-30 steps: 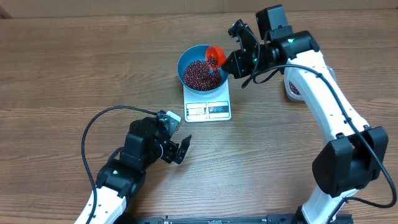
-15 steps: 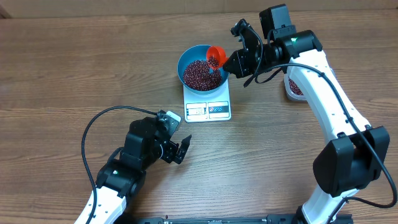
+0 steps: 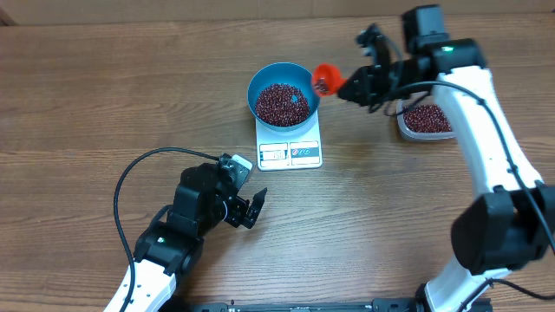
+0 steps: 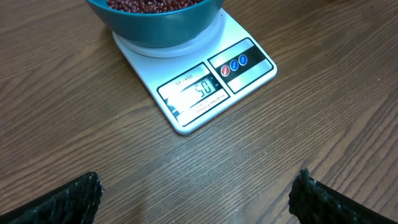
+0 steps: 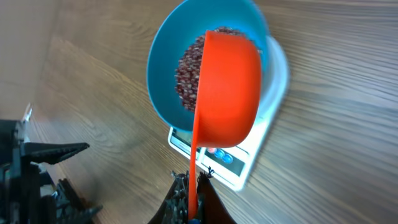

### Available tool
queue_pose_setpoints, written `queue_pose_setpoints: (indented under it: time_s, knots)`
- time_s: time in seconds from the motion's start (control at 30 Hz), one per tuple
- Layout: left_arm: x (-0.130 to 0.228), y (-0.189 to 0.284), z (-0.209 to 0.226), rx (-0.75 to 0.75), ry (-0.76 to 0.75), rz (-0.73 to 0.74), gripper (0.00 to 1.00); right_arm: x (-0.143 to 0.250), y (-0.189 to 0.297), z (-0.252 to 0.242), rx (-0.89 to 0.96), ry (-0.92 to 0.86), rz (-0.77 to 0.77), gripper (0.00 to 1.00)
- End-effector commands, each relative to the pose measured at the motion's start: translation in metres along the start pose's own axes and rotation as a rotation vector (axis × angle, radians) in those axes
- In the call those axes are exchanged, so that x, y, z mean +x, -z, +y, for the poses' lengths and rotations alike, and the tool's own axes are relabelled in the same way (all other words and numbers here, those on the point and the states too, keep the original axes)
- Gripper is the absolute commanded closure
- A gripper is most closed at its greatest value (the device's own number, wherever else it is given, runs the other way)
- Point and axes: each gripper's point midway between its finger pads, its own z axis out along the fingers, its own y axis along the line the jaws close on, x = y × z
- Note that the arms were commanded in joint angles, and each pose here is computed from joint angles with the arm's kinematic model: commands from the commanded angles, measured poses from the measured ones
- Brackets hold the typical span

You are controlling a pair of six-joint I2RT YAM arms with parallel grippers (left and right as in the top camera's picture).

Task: Scoop item into bowl and weigh 150g on scale
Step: 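Carry the scoop back right to the bean container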

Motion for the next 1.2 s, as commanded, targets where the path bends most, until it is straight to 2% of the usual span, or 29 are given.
queue_pose_setpoints:
  time_s: [0.0, 0.3, 0.5, 0.67, 0.9, 1.17]
  knots:
    - [0.003, -0.001, -0.002, 0.01, 0.002, 0.007, 0.01, -0.011, 0.049, 0.008, 0.009, 0.068, -0.104, 0.96]
    - [0.003, -0.001, -0.002, 0.01, 0.002, 0.007, 0.0, 0.009, 0.127, -0.063, 0.134, -0.155, -0.208, 0.96]
    - [0.003, -0.001, -0.002, 0.01, 0.002, 0.007, 0.01, 0.039, 0.157, -0.108, 0.269, -0.279, -0.189, 0.96]
    - [0.003, -0.001, -0.002, 0.009, 0.002, 0.007, 0.0, 0.064, 0.163, -0.14, 0.463, -0.331, -0.098, 0.96]
    - [0.003, -0.001, -0.002, 0.01, 0.002, 0.007, 0.0, 0.078, 0.156, -0.164, 0.544, -0.381, -0.065, 0.96]
    - [0.003, -0.001, -0.002, 0.01, 0.002, 0.007, 0.01, 0.078, 0.145, -0.175, 0.571, -0.356, -0.067, 0.96]
